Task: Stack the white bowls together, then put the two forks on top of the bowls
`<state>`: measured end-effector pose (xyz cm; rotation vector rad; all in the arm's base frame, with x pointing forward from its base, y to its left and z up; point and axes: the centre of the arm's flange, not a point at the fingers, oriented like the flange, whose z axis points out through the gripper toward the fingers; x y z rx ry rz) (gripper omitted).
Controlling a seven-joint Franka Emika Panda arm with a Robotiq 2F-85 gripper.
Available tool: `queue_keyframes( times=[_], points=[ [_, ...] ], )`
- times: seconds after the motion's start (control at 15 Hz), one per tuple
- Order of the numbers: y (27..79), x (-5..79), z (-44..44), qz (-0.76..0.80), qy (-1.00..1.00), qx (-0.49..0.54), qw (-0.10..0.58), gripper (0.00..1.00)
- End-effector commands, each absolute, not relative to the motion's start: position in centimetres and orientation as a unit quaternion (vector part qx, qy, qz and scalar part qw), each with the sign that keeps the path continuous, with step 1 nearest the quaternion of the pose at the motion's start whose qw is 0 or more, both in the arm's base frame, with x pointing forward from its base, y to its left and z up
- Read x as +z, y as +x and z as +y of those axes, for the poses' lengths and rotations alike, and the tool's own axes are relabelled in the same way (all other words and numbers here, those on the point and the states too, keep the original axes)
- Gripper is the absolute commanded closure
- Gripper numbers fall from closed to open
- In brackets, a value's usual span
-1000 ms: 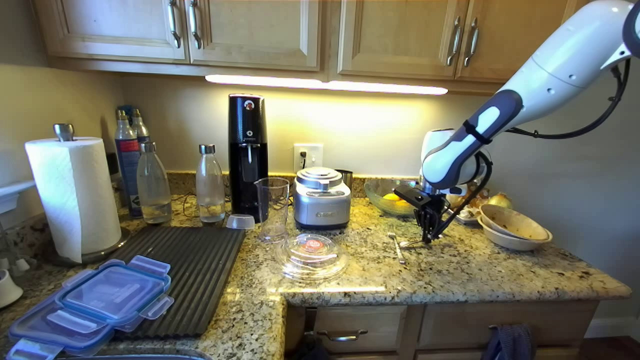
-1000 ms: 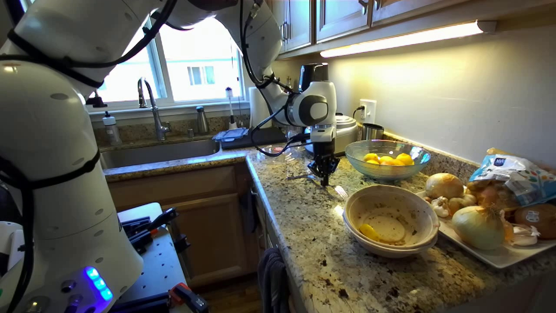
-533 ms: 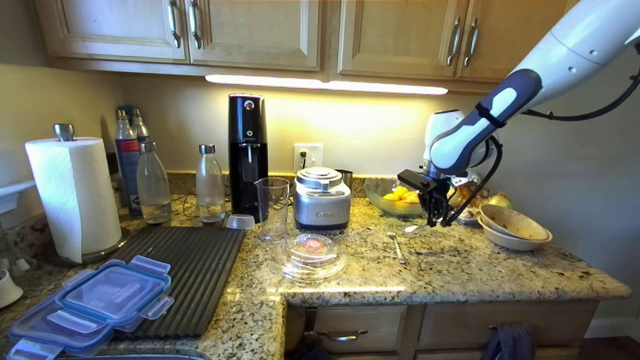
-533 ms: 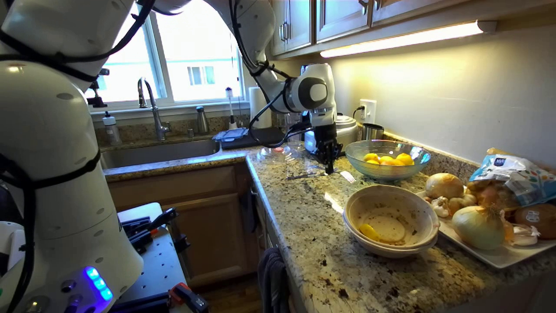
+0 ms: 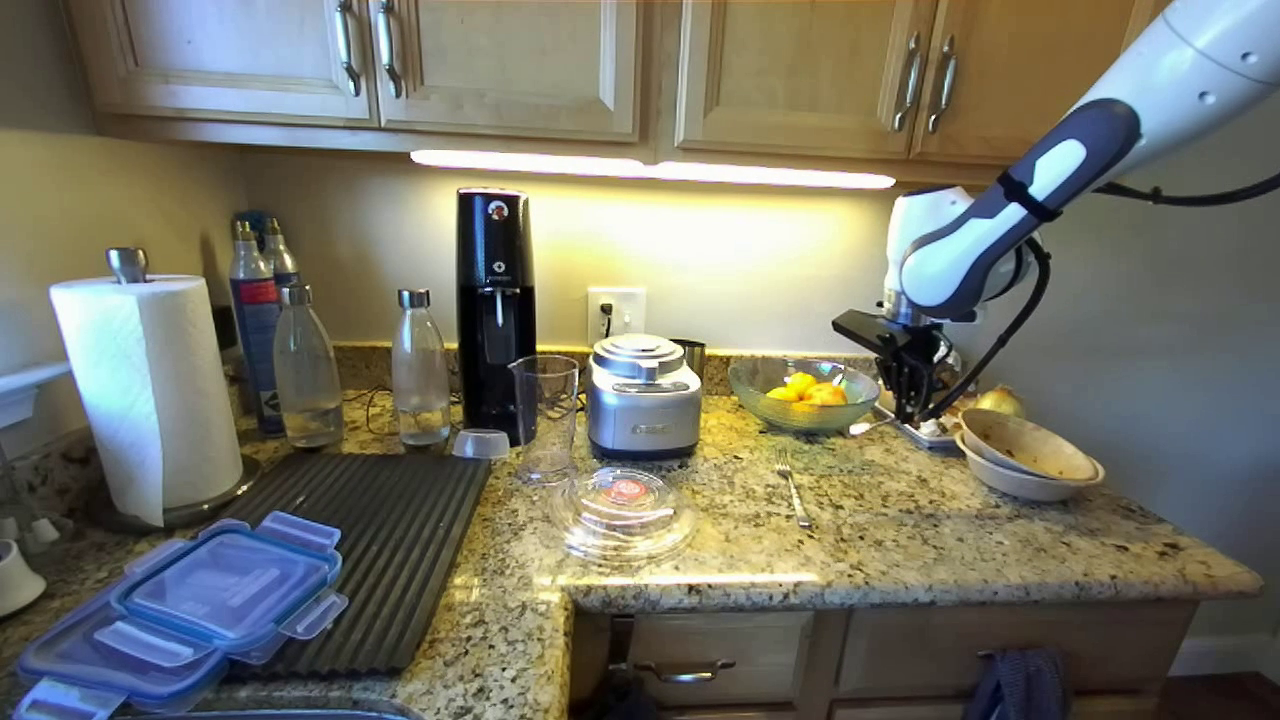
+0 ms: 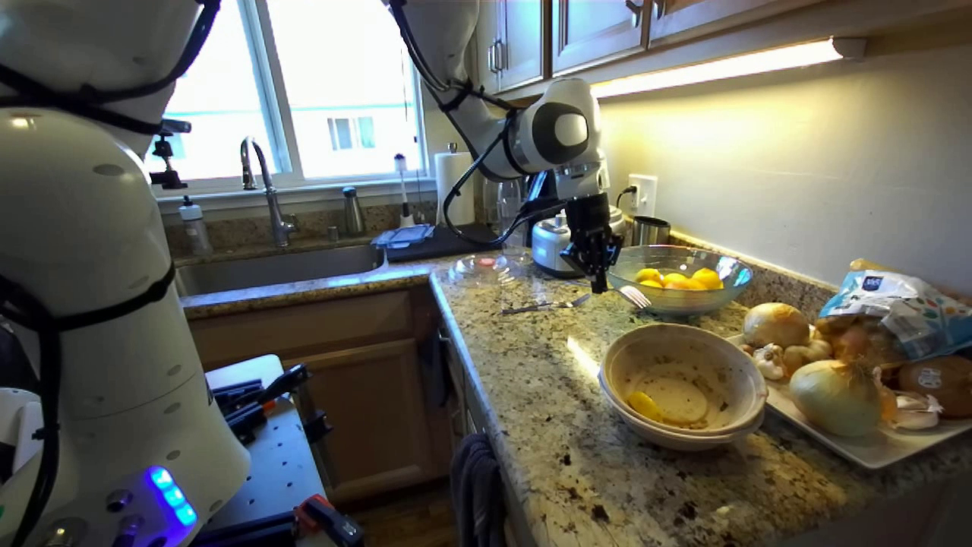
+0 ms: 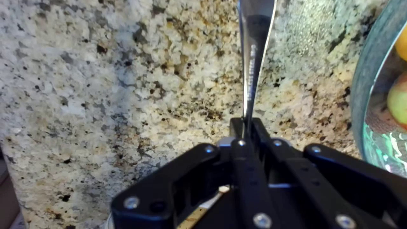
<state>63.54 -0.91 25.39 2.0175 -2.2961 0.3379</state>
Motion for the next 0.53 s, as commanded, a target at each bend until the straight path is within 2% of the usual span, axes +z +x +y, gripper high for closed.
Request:
queue_keyframes(
  times=[0.0,0.27,0.33,0.47],
  points=[
    [60.8,27.0,-4.0,-0.766,0.636,0.09,0.024,0.92],
    [60.1,26.9,-4.5,-0.757,0.648,0.081,0.019,0.93],
    [62.1,25.8,-5.1,-0.762,0.64,0.095,0.032,0.93],
    [62.0,25.7,-4.6,-0.758,0.645,0.092,0.031,0.93]
  ],
)
